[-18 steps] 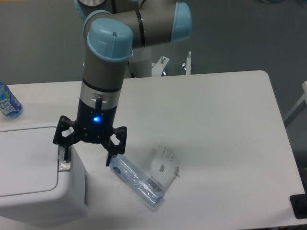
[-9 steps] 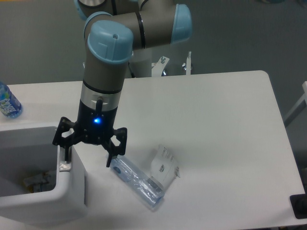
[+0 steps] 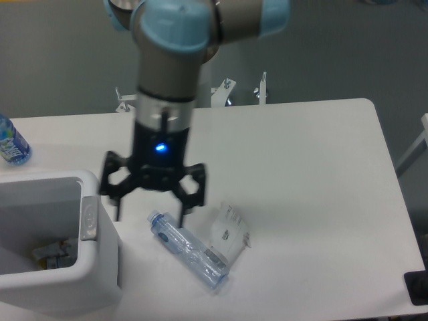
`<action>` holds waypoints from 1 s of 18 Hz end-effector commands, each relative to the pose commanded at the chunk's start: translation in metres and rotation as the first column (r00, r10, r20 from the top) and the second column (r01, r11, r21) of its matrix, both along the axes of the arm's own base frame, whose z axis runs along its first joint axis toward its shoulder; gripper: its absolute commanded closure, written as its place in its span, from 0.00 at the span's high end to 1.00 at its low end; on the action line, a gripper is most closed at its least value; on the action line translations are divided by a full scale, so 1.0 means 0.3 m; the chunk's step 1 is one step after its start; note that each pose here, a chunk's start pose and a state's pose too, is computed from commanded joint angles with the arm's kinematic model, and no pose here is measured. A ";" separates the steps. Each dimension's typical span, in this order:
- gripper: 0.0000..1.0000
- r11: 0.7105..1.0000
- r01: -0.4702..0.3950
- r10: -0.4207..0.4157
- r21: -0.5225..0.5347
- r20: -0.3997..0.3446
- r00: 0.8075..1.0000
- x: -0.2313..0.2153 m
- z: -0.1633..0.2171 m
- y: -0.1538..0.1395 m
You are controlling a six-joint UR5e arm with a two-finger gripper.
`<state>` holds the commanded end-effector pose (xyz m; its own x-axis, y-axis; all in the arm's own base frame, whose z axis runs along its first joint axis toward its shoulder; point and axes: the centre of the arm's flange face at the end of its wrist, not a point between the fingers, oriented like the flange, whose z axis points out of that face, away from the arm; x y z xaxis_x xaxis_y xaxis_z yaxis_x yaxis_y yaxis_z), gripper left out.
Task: Open the trash can
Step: 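Lift the gripper up and away from the opened bin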
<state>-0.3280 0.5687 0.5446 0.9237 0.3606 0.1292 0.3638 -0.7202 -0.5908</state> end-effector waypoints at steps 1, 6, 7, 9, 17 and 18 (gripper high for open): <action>1.00 1.000 0.001 -0.001 -0.003 -0.016 1.000 -0.036 0.010 -0.028; 1.00 0.996 0.041 -0.049 -0.073 -0.108 0.993 -0.071 0.012 -0.132; 1.00 0.990 0.038 -0.058 -0.135 -0.144 0.988 -0.087 -0.011 -0.151; 1.00 0.965 0.063 -0.112 -0.254 -0.185 0.976 -0.101 -0.075 -0.175; 1.00 0.864 0.184 -0.316 -0.469 -0.219 0.923 -0.237 -0.141 -0.307; 1.00 0.847 0.206 -0.346 -0.490 -0.213 0.914 -0.280 -0.155 -0.348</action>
